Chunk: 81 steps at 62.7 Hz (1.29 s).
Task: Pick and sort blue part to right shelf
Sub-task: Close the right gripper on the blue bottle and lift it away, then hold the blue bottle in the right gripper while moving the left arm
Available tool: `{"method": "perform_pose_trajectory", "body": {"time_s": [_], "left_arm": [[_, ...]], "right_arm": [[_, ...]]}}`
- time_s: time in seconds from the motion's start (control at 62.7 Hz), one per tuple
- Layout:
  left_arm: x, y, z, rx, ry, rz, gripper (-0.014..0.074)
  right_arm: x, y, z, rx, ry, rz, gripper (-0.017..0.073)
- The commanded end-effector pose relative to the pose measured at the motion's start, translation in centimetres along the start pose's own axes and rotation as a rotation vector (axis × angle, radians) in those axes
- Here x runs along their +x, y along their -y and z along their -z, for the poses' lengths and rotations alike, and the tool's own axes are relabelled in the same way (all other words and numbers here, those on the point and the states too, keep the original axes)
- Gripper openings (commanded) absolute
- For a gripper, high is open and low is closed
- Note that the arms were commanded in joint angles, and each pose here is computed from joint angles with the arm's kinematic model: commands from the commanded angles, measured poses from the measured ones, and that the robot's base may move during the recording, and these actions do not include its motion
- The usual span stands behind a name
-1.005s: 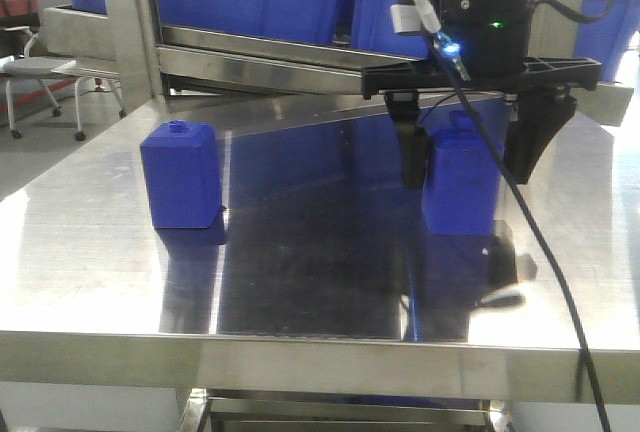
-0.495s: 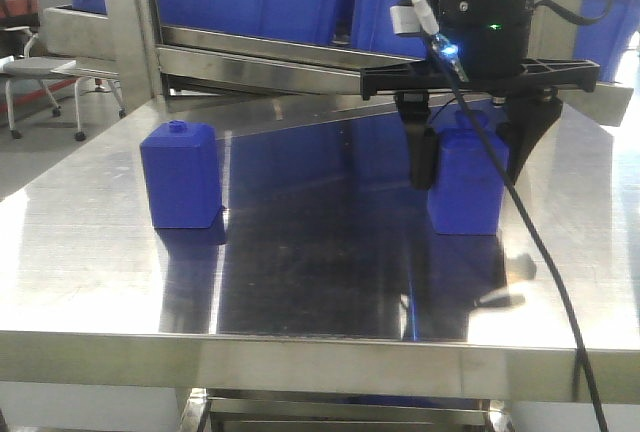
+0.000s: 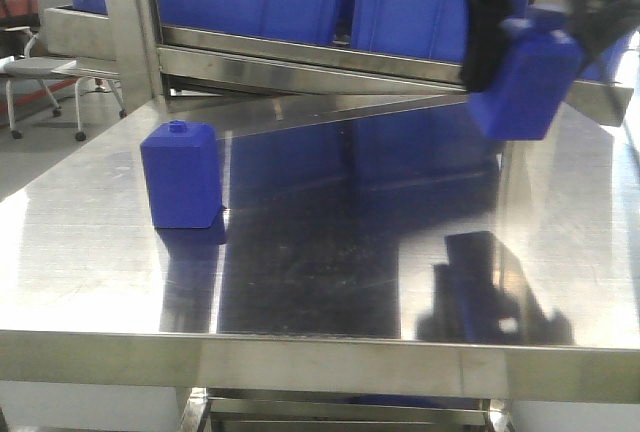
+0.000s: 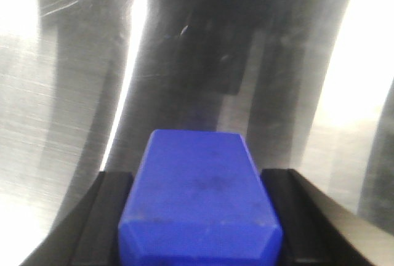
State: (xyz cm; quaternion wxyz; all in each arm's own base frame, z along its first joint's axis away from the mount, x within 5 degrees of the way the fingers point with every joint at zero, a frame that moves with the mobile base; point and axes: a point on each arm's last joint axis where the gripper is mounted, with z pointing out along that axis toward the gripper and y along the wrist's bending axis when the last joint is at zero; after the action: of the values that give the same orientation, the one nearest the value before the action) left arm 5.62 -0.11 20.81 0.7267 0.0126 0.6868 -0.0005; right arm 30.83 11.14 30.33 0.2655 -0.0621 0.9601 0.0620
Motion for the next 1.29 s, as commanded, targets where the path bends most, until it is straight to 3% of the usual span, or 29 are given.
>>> {"method": "perform_pose_trajectory", "body": {"time_s": [0.0,0.128,0.207,0.319,0.479,0.926,1.277], "left_arm": [[-0.1,0.0,0.1,0.001,0.086,0.014,0.0136],[-0.1,0.0,0.1,0.001,0.086,0.014,0.0136],[-0.1,0.0,0.1,0.001,0.086,0.014,0.0136],[-0.1,0.0,0.1,0.001,0.086,0.014,0.0136],[-0.1,0.0,0.1,0.001,0.086,0.014,0.0136],[-0.1,0.0,0.1,0.001,0.086,0.014,0.0136],[-0.1,0.0,0.1,0.001,0.086,0.014,0.0136]], "right_arm": [[0.3,1.3,3.3,-0.037,0.22,0.056,0.0426],[2.9,3.5,4.3,-0.02,0.329,0.106,0.0426],[4.5,4.9,4.5,0.012,0.377,0.107,0.0426],[6.6,7.0,5.5,0.071,0.477,0.056,0.0426],[9.4,8.4,7.2,0.134,0.628,0.01,0.0426],[17.6,7.7,11.1,0.169,0.934,0.045,0.0426],[21.1,7.0,14.5,0.174,1.121,0.063,0.0426]]}}
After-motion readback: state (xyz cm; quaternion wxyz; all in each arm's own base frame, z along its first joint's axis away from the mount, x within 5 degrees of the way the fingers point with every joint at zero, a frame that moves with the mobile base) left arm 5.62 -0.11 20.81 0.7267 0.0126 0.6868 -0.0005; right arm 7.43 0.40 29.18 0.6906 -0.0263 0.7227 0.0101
